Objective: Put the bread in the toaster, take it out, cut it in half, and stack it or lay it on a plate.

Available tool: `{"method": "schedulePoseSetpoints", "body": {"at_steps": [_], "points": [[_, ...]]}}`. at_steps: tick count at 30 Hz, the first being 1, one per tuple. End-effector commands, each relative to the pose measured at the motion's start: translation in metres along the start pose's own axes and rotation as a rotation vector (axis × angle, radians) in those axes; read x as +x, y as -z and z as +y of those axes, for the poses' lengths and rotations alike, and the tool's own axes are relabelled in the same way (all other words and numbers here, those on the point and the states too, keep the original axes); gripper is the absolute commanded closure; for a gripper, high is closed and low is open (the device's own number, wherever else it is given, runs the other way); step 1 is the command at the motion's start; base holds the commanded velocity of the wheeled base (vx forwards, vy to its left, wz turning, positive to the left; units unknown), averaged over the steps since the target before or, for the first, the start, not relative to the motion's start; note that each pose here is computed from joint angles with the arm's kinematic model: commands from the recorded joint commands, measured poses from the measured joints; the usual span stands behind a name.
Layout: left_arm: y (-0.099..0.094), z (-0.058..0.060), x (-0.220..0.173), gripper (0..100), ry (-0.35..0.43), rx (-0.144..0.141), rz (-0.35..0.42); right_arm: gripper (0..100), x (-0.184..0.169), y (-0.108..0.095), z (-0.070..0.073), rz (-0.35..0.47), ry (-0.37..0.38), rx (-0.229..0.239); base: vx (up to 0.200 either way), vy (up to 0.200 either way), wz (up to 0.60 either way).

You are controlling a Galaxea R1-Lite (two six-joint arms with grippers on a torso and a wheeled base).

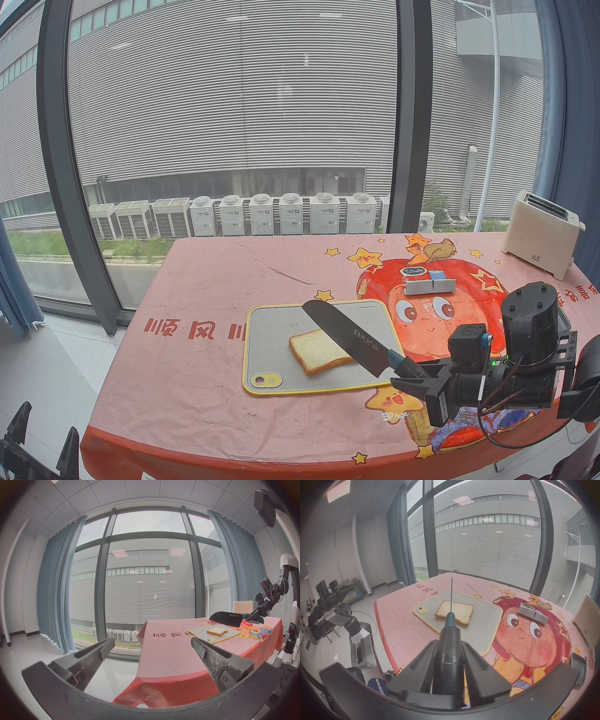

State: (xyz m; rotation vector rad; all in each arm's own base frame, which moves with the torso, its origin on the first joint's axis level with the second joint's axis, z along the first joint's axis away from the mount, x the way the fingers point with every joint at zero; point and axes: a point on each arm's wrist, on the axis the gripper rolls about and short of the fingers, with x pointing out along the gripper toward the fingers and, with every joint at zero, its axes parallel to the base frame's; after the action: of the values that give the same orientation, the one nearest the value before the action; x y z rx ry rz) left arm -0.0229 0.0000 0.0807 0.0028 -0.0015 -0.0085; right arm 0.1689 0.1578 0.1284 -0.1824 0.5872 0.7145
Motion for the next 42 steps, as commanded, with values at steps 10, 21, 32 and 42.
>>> {"method": "schedulePoseSetpoints", "body": {"at_steps": [10, 21, 32, 42], "points": [[0.005, 0.000, 0.000, 0, -0.010, 0.000, 0.002, 100, -0.004, -0.025, 0.018, -0.088, 0.049, -0.030, 0.000, 0.000, 0.00], [0.005, 0.000, 0.000, 0, -0.012, 0.006, 0.002, 100, -0.006, -0.031, 0.026, -0.009, 0.041, -0.023, 0.000, 0.000, 0.00], [0.003, 0.000, 0.000, 0, -0.007, 0.011, -0.012, 100, 0.006, -0.014, 0.034, 0.057, 0.079, -0.034, 0.000, 0.000, 0.00], [-0.007, 0.000, 0.000, 0, -0.010, 0.012, -0.118, 100, 0.004, -0.013, 0.034, 0.058, 0.076, -0.037, 0.000, 0.000, 0.00]]}}
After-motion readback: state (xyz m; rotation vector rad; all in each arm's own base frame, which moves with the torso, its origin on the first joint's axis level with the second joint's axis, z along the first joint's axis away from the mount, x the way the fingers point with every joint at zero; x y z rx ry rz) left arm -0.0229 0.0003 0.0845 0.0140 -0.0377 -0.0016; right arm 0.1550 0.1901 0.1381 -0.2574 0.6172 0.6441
